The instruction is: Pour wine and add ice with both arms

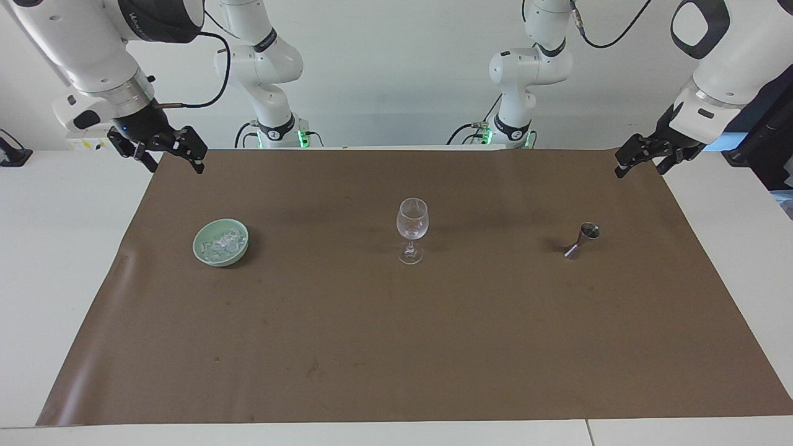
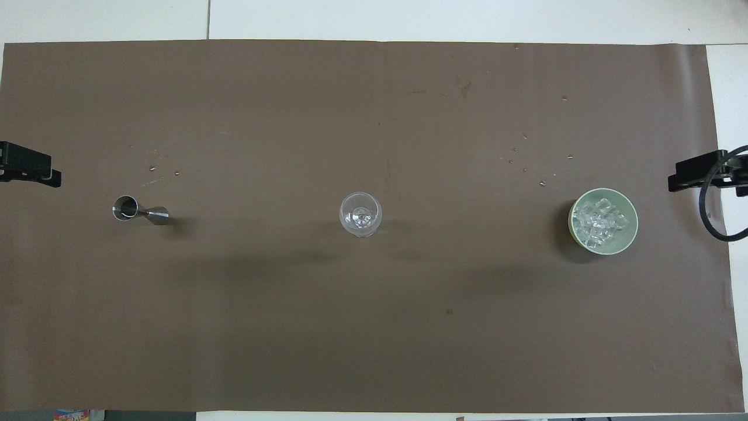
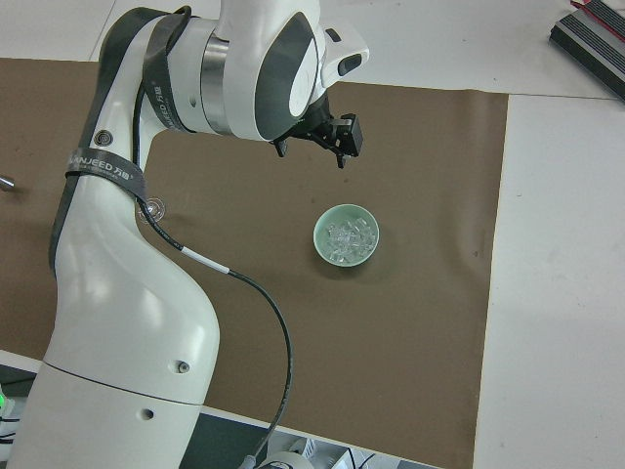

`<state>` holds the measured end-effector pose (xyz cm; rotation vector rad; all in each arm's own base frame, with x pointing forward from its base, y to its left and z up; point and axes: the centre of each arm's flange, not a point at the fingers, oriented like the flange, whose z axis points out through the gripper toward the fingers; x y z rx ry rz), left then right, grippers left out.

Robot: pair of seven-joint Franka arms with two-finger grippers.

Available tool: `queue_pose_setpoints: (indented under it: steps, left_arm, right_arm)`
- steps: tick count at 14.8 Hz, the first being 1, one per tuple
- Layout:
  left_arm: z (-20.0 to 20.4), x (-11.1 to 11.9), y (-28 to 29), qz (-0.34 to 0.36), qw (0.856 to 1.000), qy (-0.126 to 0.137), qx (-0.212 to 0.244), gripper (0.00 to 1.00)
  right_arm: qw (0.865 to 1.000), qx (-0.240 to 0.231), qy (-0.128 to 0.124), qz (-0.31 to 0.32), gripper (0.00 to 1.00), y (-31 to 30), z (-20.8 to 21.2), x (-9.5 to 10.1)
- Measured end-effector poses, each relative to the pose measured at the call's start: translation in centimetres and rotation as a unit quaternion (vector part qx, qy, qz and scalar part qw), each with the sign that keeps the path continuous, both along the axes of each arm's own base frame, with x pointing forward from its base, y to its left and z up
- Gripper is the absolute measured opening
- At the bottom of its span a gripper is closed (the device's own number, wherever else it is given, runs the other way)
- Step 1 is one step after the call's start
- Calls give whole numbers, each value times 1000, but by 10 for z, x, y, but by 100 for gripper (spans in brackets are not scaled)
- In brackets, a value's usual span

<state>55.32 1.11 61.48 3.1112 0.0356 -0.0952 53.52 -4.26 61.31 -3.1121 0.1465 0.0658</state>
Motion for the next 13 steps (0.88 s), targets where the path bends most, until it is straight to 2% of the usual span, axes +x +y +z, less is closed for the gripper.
queue_pose_setpoints:
  steps: [9, 13]
  left_arm:
    - [-2, -3, -1, -1, 1000, 11, 0, 100]
    - [-19, -3, -3, 0, 1000, 21, -10, 100]
  right_arm:
    - [1000, 0, 0, 0, 100, 0, 0, 0]
    - [1000, 0, 0, 0, 100, 0, 0, 0]
